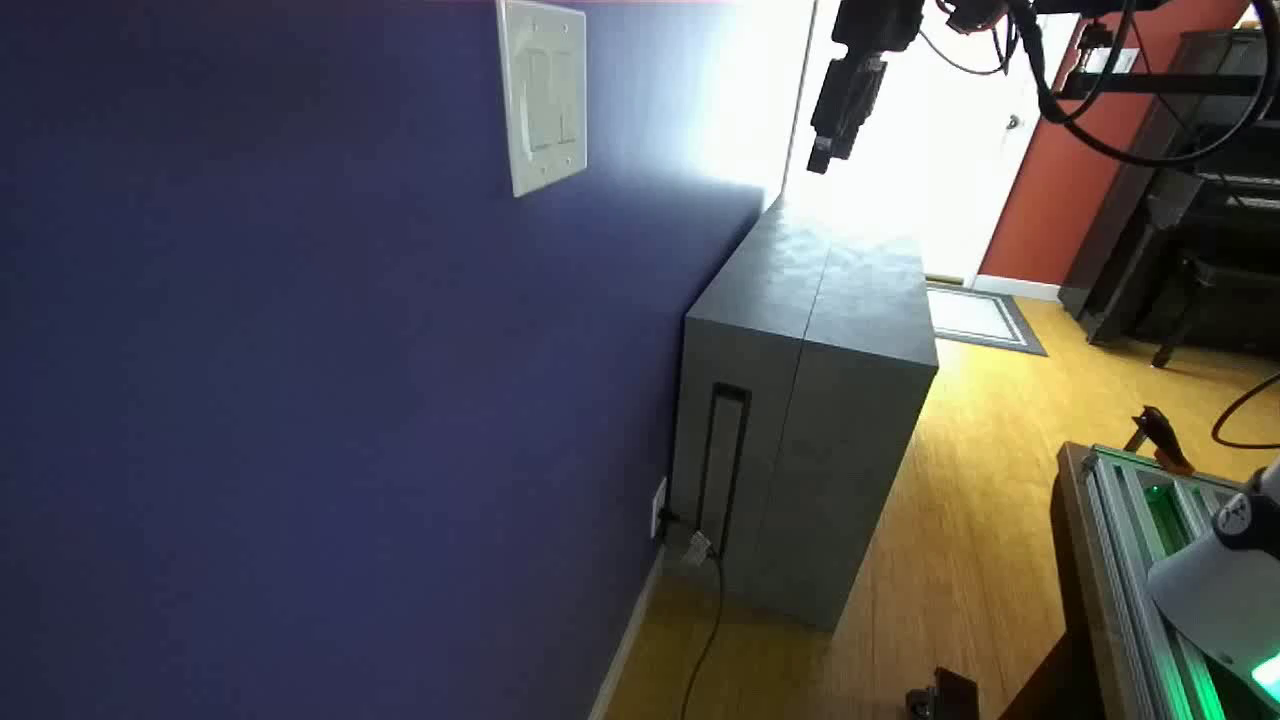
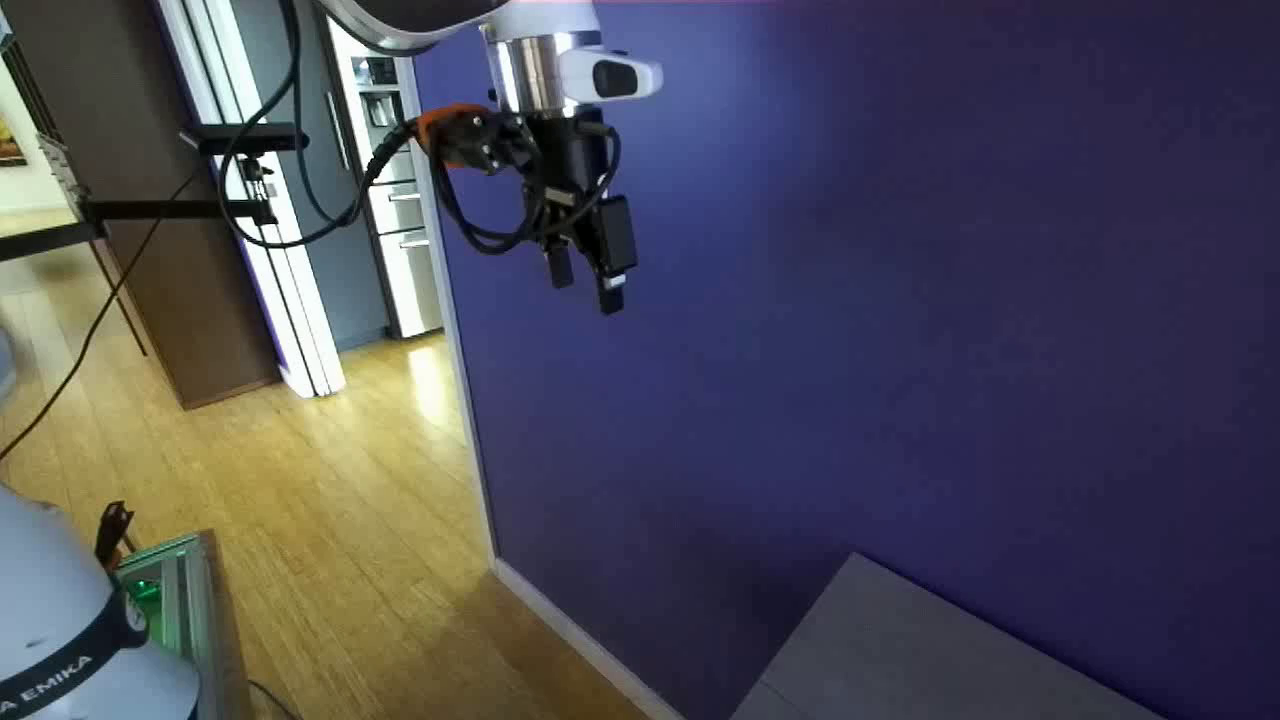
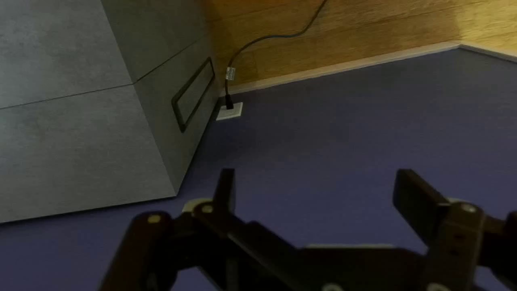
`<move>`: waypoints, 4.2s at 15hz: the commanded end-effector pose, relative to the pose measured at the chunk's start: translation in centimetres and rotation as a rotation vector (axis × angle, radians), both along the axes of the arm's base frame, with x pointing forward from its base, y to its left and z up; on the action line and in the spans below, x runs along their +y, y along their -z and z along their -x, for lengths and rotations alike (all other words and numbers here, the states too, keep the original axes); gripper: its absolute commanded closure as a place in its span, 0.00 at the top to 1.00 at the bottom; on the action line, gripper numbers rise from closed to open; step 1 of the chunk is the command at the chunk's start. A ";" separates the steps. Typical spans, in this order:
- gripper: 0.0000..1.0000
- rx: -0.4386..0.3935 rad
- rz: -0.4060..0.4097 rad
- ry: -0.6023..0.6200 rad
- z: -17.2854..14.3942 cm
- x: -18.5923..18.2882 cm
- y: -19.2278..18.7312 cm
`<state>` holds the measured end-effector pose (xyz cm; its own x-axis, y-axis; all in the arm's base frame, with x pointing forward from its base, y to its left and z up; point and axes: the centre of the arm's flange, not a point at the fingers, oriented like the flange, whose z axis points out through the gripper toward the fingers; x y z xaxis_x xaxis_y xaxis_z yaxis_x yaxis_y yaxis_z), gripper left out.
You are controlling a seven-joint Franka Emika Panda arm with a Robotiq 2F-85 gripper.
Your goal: Flip the left light switch upwards
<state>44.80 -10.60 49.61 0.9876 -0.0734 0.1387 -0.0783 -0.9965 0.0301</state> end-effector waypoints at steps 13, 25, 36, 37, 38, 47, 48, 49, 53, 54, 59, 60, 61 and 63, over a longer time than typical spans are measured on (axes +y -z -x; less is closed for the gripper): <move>1.00 -0.099 -0.086 -0.012 -1.3 2.5 -1.9; 1.00 -0.396 -0.477 -0.176 -5.0 15.3 -8.8; 0.10 -0.351 -0.693 -0.094 -9.0 18.8 -5.9; 0.02 -0.351 -0.682 -0.089 -9.3 18.9 -5.7; 0.01 -0.352 -0.675 -0.085 -9.6 18.9 -5.5; 0.00 -0.360 -0.672 -0.054 -11.3 18.9 -5.4; 0.00 -0.357 -0.673 -0.053 -11.3 18.9 -5.4; 0.00 -0.352 -0.675 -0.058 -11.3 19.0 -5.4; 0.00 -0.203 -0.640 -0.137 -10.0 19.4 -5.5; 0.00 -0.171 -0.611 -0.146 -9.5 19.3 -5.6; 0.41 -0.062 -0.326 -0.193 -6.3 17.3 -7.6; 0.47 -0.037 -0.288 -0.193 -5.7 17.0 -8.2; 0.55 -0.003 -0.261 -0.192 -4.9 16.9 -8.9; 0.67 0.049 -0.217 -0.205 -3.5 16.9 -10.4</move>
